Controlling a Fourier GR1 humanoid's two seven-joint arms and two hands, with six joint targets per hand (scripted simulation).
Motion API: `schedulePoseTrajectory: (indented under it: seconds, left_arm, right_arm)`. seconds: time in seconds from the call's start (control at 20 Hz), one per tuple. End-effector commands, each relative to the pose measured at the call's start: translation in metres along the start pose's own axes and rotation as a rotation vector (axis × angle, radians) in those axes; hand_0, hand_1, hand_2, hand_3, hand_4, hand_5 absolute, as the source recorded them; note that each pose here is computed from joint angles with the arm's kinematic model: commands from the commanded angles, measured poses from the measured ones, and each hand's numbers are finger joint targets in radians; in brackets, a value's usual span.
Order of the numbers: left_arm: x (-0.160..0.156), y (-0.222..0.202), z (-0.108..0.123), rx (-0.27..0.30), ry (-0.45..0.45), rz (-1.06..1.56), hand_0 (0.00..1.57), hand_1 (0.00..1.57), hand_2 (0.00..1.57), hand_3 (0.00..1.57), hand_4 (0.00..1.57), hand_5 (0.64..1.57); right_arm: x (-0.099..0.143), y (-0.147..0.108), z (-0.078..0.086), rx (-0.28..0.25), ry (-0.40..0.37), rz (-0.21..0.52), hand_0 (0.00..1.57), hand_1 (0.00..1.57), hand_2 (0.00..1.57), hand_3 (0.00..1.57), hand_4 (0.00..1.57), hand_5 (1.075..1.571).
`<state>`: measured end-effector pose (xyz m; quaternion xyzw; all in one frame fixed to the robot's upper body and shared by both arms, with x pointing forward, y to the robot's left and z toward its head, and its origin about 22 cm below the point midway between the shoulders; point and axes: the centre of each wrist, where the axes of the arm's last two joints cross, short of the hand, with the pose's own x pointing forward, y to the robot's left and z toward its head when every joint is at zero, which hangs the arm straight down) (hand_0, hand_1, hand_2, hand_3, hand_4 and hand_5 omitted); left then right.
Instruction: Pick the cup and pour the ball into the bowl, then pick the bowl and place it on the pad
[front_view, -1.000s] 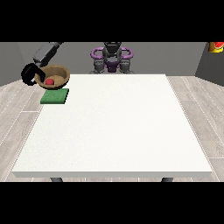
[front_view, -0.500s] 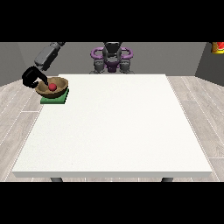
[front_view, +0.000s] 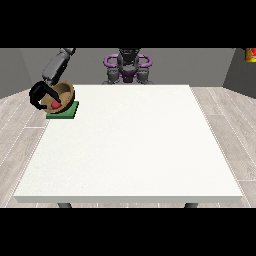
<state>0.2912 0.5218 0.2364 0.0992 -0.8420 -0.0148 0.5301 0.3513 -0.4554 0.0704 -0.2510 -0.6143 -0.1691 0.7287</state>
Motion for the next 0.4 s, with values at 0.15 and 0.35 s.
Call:
schedulePoseTrajectory:
  seconds: [0.15,0.35]
  left_arm:
    - [-0.016,-0.033,-0.001,-0.029,0.028,0.014,0.00,0.00,0.00,0.00,1.19,1.569]
    - [-0.059,-0.040,0.018,-0.007,0.201,-0.010,0.00,0.00,0.00,0.00,1.19,1.569]
  right_arm:
    - [0.001,-0.002,-0.003,0.058,0.042,0.085,0.00,0.00,0.00,0.00,0.00,1.407]
    - [0.030,0.004,-0.005,0.113,0.088,0.170,0.00,0.00,0.00,0.00,0.20,1.375]
